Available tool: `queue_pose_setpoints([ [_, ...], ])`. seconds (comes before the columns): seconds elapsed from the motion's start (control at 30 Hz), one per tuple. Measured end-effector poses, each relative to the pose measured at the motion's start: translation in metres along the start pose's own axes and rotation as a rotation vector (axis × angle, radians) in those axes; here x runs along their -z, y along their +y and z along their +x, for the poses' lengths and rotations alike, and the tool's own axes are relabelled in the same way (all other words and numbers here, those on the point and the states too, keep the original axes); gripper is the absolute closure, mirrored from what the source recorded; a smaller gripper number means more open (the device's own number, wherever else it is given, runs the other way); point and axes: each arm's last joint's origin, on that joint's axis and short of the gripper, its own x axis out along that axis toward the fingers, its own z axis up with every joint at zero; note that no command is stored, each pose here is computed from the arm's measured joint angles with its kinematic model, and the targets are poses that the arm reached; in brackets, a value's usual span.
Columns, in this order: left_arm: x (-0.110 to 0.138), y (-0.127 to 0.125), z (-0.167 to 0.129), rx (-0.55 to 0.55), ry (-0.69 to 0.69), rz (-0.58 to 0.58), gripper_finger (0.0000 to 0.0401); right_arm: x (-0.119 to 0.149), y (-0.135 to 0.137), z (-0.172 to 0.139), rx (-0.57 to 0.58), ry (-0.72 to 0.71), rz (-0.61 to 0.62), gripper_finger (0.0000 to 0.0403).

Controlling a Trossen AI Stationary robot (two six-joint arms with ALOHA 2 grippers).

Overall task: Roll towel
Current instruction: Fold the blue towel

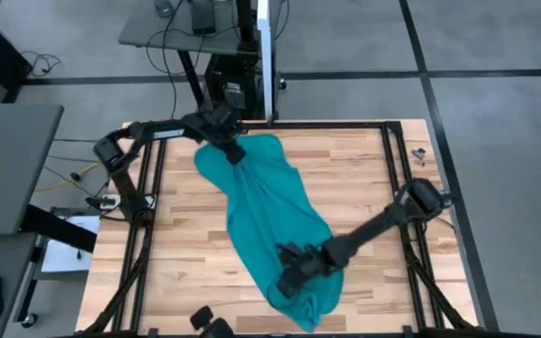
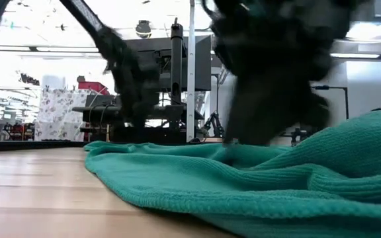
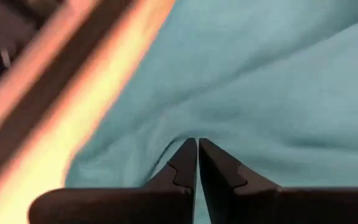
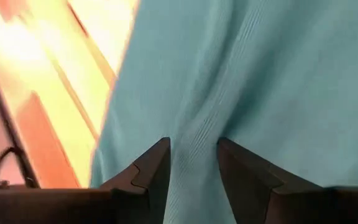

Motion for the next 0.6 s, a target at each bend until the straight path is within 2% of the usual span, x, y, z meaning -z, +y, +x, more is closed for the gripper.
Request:
queue_pose_setpoints([
  [0.1,0.0,-0.019,-0.033,0.037,-0.007,0.033,0.04,-0.026,-0.017,-0.019,0.062,-0.001,-0.091,0.0276],
  [0.23,0.013,-0.049,-0.065,0.089,0.006,0.001,0.04,-0.069,-0.056,-0.042,0.18,-0.008,-0.119,0.0276],
  [0.4,0.05,-0.093,-0.062,0.152,0.1,-0.08,0.04,-0.132,-0.123,-0.049,0.275,-0.059,-0.151,0.0276],
  [0.53,0.089,-0.127,-0.048,0.189,0.145,-0.141,0.04,-0.18,-0.186,-0.058,0.287,-0.156,-0.074,0.0276],
  [0.6,0.105,-0.146,-0.042,0.215,0.099,-0.201,0.04,-0.198,-0.216,-0.06,0.307,-0.228,-0.037,0.0276],
])
